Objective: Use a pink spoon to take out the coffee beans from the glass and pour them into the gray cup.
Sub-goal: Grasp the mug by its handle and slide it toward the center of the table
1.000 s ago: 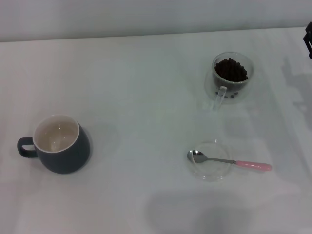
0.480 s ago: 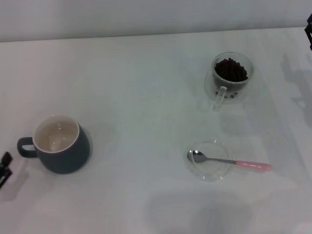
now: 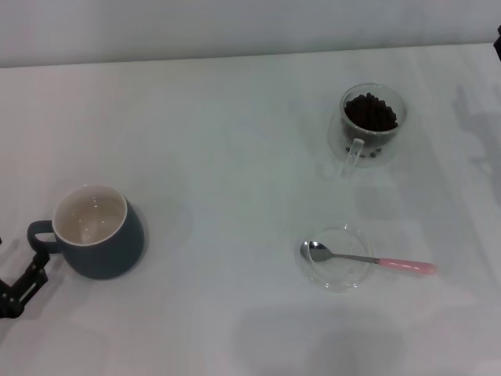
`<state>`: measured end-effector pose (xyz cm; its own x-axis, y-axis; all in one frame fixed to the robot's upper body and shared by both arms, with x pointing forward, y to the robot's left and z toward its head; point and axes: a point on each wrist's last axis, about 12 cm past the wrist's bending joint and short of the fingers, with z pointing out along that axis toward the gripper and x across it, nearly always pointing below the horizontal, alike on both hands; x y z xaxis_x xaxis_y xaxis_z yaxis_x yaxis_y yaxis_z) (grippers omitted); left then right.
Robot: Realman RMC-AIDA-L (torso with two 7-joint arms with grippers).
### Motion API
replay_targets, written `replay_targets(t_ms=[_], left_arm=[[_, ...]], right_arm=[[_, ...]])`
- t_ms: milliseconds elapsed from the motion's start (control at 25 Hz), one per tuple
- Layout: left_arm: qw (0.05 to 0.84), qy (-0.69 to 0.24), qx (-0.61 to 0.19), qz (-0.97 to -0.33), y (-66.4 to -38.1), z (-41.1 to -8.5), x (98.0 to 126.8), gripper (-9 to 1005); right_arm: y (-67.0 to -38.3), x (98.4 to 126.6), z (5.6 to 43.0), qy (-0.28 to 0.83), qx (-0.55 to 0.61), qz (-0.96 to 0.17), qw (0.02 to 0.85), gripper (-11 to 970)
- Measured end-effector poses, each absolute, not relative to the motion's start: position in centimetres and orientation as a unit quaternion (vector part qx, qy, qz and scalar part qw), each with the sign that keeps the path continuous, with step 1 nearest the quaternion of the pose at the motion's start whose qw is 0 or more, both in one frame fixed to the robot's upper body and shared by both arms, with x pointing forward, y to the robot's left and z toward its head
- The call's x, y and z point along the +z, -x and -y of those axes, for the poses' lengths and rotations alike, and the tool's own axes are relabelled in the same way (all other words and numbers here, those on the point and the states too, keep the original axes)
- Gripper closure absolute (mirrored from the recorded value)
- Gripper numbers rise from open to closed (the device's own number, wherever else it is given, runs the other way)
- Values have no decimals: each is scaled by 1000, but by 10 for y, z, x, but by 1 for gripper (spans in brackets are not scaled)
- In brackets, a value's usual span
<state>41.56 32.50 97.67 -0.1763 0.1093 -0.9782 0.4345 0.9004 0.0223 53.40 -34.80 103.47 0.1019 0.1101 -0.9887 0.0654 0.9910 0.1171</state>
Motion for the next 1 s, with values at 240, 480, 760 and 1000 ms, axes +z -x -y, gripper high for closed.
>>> replay_targets(t_ms=[240,480,760,1000], left_arm=[[616,-188,-125,-755,-423,-320,976,259],[616,-194,-126,-753,-429,-316,976,300],[609,-198,-121,-759,-436,-310,974,349],[602,-198,-117,-765,-442,-306,971,619]], right_arm=[[-535,1035,346,-65,18,-670,739,281],[-532,1033,348,-67,16,-672,737,280],[-529,1031,349,-67,15,-674,736,280],[-529,1031,349,-68,17,-674,735,281]])
